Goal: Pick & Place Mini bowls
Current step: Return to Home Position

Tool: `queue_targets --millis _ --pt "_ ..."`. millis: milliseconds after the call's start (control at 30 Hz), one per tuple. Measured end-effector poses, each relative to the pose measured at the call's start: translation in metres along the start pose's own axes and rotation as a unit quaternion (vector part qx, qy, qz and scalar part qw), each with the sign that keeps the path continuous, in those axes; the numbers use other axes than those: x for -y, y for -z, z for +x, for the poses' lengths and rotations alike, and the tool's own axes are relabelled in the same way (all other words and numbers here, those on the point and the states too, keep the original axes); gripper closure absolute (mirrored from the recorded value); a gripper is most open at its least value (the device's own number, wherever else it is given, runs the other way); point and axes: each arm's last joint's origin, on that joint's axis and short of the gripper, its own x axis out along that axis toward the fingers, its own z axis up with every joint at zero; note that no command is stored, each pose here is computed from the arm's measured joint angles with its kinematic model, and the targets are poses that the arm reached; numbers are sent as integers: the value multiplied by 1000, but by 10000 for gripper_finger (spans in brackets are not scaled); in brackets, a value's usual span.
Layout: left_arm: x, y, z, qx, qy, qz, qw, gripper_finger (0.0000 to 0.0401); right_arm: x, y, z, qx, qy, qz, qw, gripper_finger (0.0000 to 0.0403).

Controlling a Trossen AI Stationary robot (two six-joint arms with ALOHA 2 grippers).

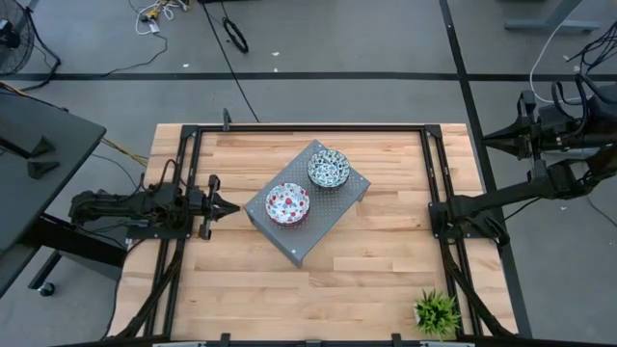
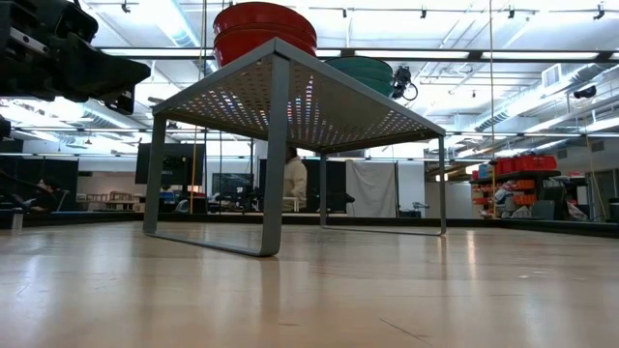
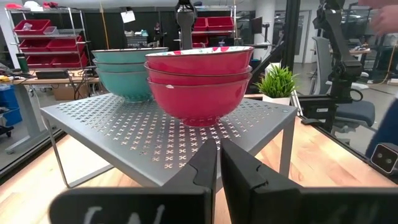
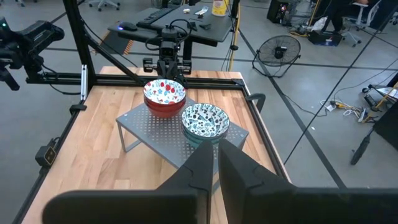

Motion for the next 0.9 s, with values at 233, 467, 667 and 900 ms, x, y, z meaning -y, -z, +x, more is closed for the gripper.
queue_targets --millis 233,467,667,900 --pt "0 0 0 0 0 0 1000 376 0 0 0 0 0 0 1000 376" --pt "0 0 0 0 0 0 1000 376 0 -2 0 11 1 1 1000 376" --pt "0 0 0 0 0 0 1000 376 1 -10 -1 52 3 6 999 376" --pt "0 0 0 0 0 0 1000 376 1 -16 -2 85 5 10 996 376"
